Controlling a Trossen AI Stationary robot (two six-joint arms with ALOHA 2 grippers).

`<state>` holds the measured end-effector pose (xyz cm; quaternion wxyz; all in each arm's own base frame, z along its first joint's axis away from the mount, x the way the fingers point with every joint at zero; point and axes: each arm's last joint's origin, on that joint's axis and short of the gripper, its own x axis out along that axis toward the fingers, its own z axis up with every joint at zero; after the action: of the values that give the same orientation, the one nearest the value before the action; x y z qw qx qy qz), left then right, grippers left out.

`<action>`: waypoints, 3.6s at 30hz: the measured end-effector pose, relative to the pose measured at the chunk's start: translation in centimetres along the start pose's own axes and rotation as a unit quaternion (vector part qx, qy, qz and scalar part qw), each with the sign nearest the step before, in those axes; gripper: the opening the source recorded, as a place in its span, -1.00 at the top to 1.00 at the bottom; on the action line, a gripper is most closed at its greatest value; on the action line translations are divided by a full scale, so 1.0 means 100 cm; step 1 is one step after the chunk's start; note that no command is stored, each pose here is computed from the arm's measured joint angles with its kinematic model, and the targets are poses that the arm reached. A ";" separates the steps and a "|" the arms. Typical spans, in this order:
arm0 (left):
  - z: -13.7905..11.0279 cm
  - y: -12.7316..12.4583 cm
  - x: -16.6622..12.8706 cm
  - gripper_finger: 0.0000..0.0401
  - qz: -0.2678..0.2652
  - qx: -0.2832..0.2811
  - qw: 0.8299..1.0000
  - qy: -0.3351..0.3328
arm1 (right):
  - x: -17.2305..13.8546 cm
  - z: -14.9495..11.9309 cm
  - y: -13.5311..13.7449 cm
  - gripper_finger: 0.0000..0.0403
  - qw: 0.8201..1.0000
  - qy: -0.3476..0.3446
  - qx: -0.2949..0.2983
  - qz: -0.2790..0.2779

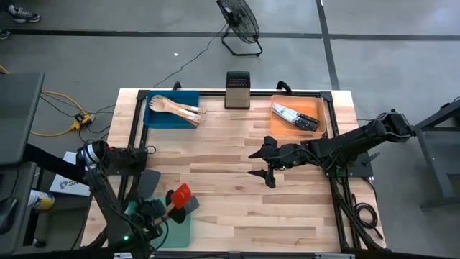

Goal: Pick & Place Kitchen Items
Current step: Adjust the spatulas in the green bin

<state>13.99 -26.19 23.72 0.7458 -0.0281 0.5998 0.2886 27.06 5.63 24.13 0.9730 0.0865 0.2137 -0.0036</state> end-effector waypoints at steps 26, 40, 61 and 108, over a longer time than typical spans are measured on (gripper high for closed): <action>-0.001 -0.015 0.009 1.00 -0.067 0.026 0.997 -0.043 | 0.000 0.000 0.000 -0.40 1.000 0.000 0.000 0.000; 0.004 0.013 0.009 1.00 0.035 -0.126 0.991 -0.039 | 0.000 0.000 0.000 -0.40 1.000 -0.002 -0.002 -0.003; 0.045 0.042 0.049 1.00 0.132 -0.294 0.943 0.087 | 0.000 0.000 0.000 -0.40 1.000 -0.001 -0.004 -0.004; 0.050 0.069 0.045 -0.25 0.052 -0.335 0.932 0.130 | 0.001 -0.001 0.000 -0.40 1.000 0.003 -0.004 -0.005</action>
<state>15.68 -16.71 23.14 0.5925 -0.2821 0.5610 0.5046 27.07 5.60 24.02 0.9726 0.0813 0.2175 -0.0070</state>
